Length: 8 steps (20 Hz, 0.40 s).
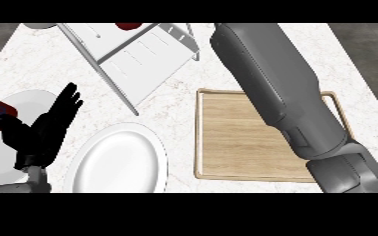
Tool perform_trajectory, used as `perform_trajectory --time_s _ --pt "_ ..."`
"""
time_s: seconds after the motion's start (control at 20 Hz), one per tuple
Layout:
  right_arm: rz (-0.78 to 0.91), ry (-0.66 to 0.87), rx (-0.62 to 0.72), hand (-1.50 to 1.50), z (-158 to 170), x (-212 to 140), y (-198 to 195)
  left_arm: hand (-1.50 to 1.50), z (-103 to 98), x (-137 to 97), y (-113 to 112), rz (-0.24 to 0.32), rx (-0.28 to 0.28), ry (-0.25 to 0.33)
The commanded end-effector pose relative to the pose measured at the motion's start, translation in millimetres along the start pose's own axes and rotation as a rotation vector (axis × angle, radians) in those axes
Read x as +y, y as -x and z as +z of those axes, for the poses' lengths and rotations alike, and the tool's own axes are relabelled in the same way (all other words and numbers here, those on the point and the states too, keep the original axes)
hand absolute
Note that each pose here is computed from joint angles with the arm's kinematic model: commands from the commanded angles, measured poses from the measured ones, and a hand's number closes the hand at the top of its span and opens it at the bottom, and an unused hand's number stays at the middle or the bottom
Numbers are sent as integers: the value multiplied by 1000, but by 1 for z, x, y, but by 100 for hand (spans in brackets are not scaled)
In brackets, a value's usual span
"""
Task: Pick the tomato from the tray and place it in the tiered basket
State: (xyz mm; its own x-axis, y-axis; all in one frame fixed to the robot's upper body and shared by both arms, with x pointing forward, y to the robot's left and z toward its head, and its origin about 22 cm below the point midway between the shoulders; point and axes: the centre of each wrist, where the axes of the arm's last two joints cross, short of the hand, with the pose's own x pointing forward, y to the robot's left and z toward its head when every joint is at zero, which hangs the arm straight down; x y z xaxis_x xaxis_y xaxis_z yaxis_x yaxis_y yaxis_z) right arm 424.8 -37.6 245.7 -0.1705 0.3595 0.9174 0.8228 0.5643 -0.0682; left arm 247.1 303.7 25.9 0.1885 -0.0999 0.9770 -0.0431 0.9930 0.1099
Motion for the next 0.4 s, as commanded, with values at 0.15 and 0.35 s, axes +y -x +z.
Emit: perform_trajectory --time_s 0.15,0.35 --pt "-22 52 40 -150 -22 -50 20 0 12 17 1 -5 12 -29" --pt "-6 2 33 -150 -12 -78 11 0 11 23 -2 6 8 -29"
